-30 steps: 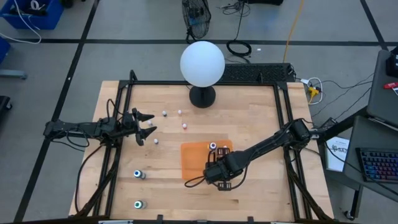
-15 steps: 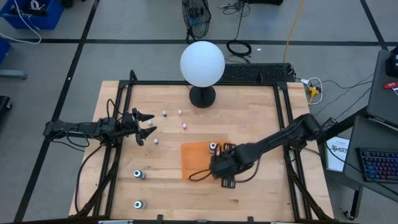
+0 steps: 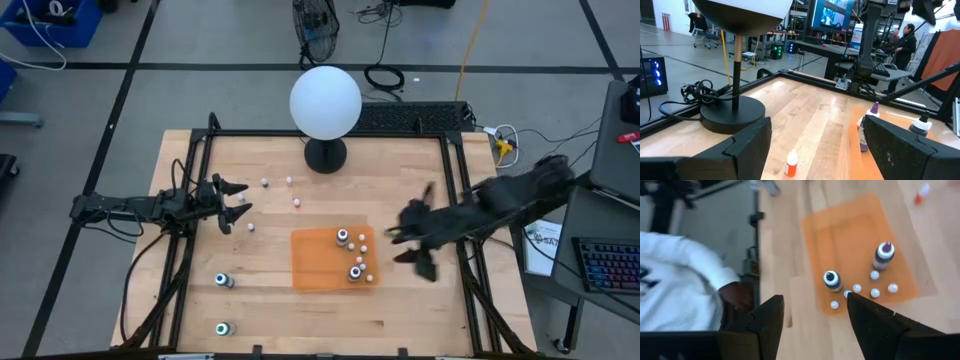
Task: Pick & Place food coloring
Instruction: Put the small orange food coloring bottle into the orange container
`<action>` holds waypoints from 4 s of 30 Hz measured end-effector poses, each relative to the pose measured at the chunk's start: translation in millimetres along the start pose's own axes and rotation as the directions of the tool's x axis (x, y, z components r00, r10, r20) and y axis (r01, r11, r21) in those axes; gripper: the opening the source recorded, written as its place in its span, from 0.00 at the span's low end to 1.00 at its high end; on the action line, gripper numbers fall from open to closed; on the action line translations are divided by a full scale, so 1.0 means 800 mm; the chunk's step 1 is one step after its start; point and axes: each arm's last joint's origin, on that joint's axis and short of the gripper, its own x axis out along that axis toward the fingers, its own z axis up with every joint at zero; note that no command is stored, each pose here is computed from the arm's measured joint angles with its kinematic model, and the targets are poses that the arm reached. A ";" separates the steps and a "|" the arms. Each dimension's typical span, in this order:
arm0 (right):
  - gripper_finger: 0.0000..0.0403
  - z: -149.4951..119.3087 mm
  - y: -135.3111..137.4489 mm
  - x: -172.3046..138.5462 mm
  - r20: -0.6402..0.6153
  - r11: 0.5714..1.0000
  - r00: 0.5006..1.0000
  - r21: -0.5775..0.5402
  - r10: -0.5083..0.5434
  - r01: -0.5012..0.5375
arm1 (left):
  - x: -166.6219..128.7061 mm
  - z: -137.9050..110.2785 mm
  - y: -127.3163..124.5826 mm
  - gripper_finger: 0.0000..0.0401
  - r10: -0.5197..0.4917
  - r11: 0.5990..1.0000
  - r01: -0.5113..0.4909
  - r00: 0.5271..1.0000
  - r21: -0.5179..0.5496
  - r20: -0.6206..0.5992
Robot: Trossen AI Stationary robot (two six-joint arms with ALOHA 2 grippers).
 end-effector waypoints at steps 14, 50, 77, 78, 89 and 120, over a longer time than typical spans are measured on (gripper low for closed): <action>0.52 -0.093 -0.079 -0.118 0.308 0.950 0.925 -0.148 -0.221 0.276 | 0.000 0.000 0.000 0.77 0.000 1.000 0.000 1.000 0.000 0.000; 0.52 -0.209 -0.162 0.007 0.902 0.941 0.417 -0.230 0.110 0.248 | 0.000 0.000 0.000 0.77 0.000 1.000 0.000 1.000 0.000 0.000; 0.52 -0.208 -0.227 0.063 0.825 0.958 0.549 -0.033 -0.136 0.285 | 0.000 0.000 0.000 0.77 0.000 1.000 0.000 1.000 0.000 0.000; 0.52 -0.209 -0.228 0.066 0.822 0.957 0.553 -0.035 -0.136 0.288 | 0.000 0.000 0.000 0.77 0.000 1.000 0.000 1.000 0.000 0.000; 0.52 -0.222 -0.228 0.065 0.873 0.951 0.487 -0.118 -0.037 0.285 | 0.000 0.000 0.000 0.77 0.000 1.000 0.000 1.000 0.000 0.000; 0.52 -0.237 -0.242 0.099 0.839 0.953 0.539 -0.103 -0.071 0.286 | 0.000 0.000 0.000 0.77 0.000 1.000 0.000 1.000 0.000 0.000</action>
